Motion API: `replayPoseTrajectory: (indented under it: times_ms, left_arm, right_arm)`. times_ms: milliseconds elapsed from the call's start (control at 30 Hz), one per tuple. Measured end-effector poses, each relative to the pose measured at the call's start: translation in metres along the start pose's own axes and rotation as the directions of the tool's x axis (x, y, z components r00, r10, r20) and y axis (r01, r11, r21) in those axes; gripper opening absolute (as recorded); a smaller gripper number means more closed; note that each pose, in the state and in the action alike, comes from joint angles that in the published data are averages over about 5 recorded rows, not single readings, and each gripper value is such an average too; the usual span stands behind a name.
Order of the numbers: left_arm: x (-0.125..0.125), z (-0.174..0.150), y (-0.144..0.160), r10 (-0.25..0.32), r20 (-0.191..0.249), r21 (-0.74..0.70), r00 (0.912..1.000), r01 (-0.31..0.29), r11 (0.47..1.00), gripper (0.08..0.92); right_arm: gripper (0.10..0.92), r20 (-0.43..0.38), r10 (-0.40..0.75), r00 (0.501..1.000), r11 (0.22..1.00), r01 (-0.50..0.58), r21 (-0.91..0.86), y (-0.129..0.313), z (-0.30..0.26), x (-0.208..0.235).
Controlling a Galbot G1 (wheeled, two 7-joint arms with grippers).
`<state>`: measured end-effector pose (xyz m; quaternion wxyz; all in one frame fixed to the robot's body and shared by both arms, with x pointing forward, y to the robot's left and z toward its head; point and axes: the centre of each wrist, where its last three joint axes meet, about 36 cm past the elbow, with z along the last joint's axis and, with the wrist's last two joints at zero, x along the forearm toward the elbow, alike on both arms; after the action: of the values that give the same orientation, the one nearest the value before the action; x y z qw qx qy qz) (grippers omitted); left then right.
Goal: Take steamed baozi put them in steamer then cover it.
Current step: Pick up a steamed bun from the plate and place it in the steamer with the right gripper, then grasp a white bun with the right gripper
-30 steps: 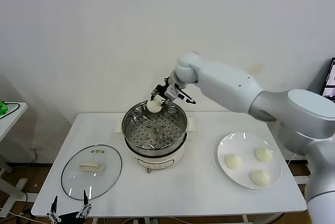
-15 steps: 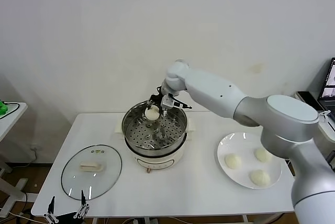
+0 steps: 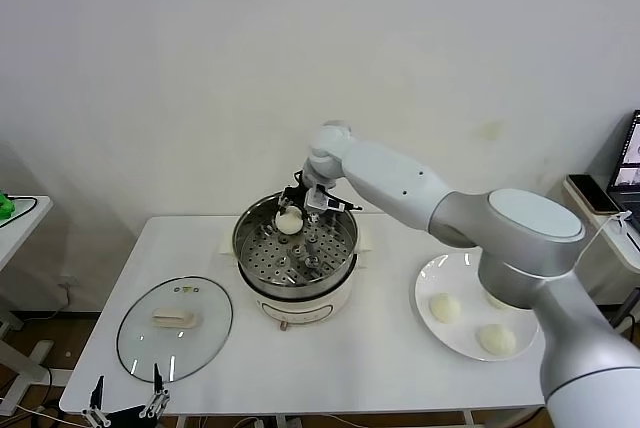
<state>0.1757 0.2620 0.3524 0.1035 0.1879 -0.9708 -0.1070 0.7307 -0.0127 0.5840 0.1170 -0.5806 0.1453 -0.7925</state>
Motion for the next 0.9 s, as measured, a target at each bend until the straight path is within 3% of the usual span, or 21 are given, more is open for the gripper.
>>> replayPoseTrajectory:
  times_ms: [233,533,900]
  left_arm:
    - [-0.001,-0.001,-0.001,-0.001,0.003,0.005,1.0,0.001,1.0,0.823]
    - [-0.002,0.0,-0.002,0.0,-0.001,0.005,1.0,0.0,1.0,0.823]
    - [-0.006,0.001,-0.001,0.011,0.001,-0.001,0.9999,-0.011,1.0,0.823]
  right_arm:
    - [0.558,0.001,0.0,1.0,1.0,0.0,0.011,0.001,0.0,-0.003]
    - [0.796,-0.021,0.005,1.0,1.0,-0.005,0.014,0.003,0.006,0.012]
    - [0.823,-0.1,0.024,0.995,0.997,-0.031,-0.066,0.012,0.026,0.089]
